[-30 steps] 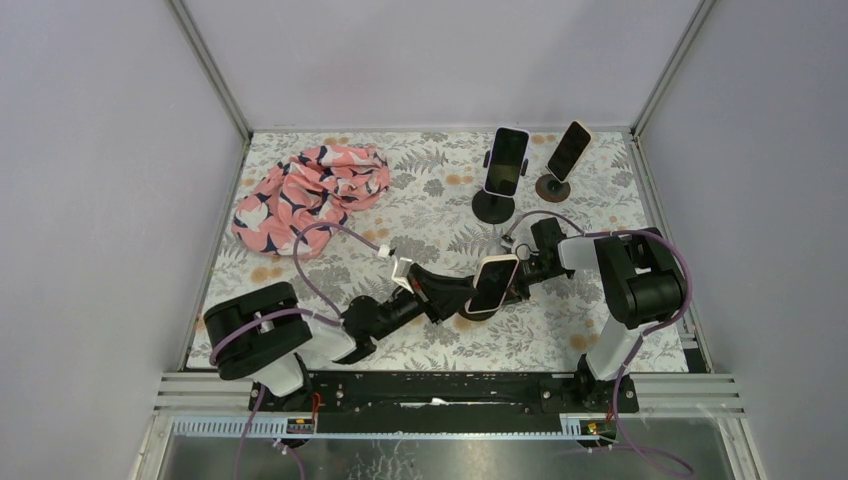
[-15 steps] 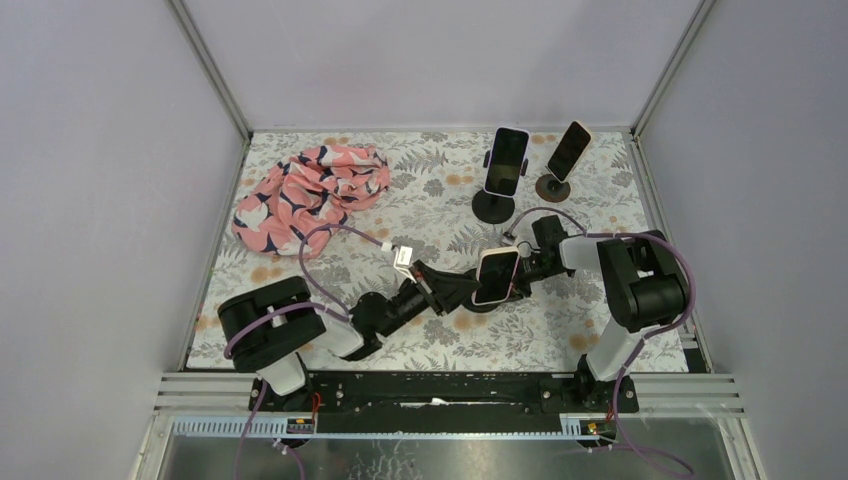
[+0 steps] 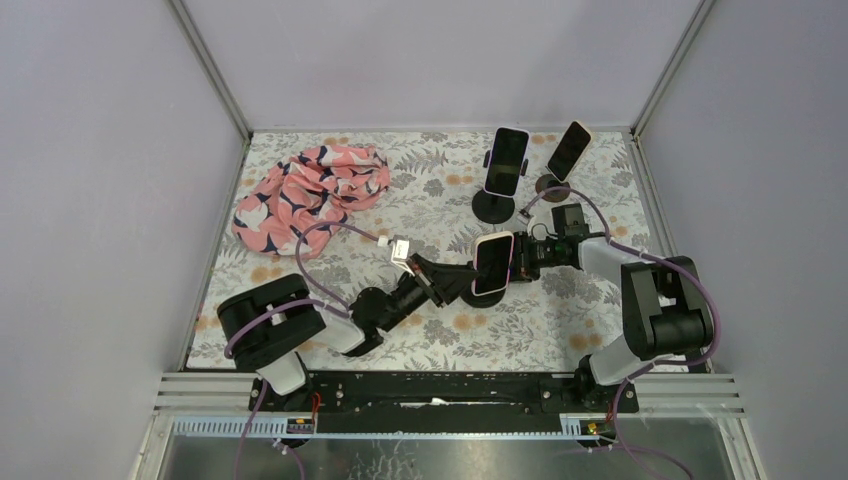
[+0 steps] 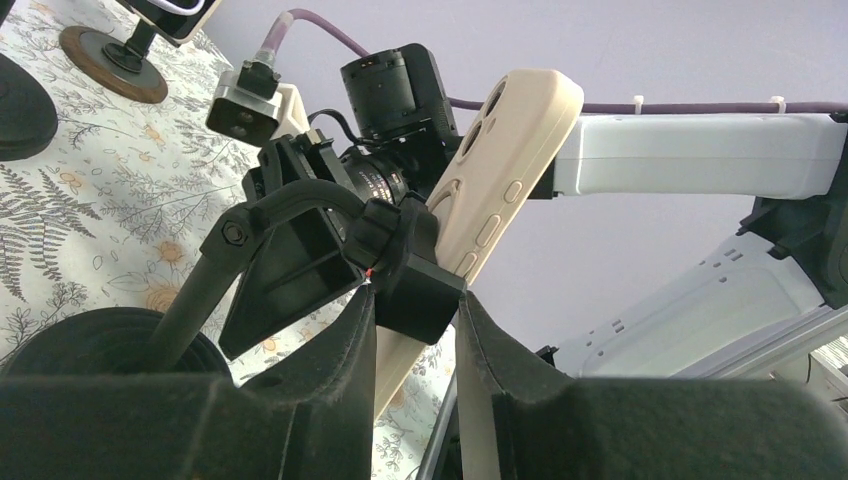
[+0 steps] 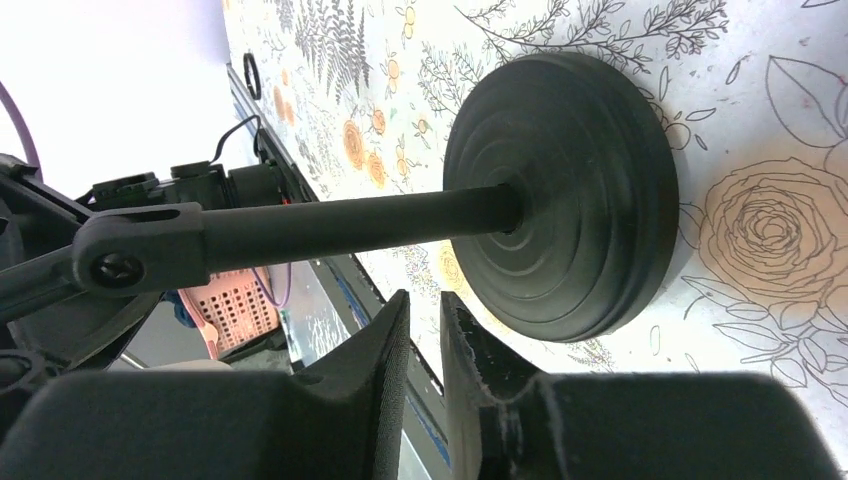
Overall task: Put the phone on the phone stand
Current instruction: Adjust the phone stand with the phone at the center of the board, then move the phone stand with the phone to the center of the board.
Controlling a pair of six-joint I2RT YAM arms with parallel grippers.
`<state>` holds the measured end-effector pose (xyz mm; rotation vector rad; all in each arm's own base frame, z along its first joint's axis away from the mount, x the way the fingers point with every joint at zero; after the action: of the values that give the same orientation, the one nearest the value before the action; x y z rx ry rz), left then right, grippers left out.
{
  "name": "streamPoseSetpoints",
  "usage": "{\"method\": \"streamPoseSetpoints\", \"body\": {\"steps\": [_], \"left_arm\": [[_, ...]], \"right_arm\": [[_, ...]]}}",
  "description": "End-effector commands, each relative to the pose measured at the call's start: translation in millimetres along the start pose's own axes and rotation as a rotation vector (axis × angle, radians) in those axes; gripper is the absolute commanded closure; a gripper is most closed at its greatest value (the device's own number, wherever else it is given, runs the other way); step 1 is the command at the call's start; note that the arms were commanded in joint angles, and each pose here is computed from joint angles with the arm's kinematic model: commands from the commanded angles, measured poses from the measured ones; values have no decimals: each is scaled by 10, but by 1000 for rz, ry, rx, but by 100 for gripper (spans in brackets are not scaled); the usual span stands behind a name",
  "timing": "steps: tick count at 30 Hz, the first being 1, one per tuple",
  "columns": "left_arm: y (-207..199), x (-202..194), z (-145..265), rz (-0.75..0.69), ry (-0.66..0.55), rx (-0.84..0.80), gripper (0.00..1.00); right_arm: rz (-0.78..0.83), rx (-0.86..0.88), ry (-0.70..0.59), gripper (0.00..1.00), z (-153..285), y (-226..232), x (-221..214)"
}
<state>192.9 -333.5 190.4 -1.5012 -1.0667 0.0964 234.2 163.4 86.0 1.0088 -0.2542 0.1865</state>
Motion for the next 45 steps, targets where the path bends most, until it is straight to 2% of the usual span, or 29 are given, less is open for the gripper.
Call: {"method": "streamPoseSetpoints", "body": {"steps": [1,7,10,13,23,27,39,45], "left_arm": [[252,99,32,-17,-64,85,74],[194,-82,10,-75,42,17,71],[205,-180,30,-155,83,-1,82],[264,-171,65,-216,72,26,100],[313,324,164,-453,-55,114,100],[428,588,211,-492,-113,161,100],[946,1460,245,-442,-281,251,100],[1090,1562,215,-406,-275,251,100]], "right_arm": [[10,22,-38,75,79,48,30],[17,3,-73,71,200,10,102],[25,-15,-115,70,322,-20,196],[24,-21,-165,70,494,-41,292],[94,-45,-295,70,858,22,458],[95,-28,-334,70,967,32,485],[143,5,-391,68,1087,119,469],[155,30,-406,68,1138,131,465]]}}
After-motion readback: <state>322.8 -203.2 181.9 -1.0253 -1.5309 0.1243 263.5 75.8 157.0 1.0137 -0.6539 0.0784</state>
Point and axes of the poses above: each gripper's point midway between its finger pads, its own z axis back along the fingers, its own y axis along the line the jaws close on, x = y × z, the point moved 3 cm from there along z, back along the fingers, and after that the axes turned 8 degrees about z, right-handed, at the moved point
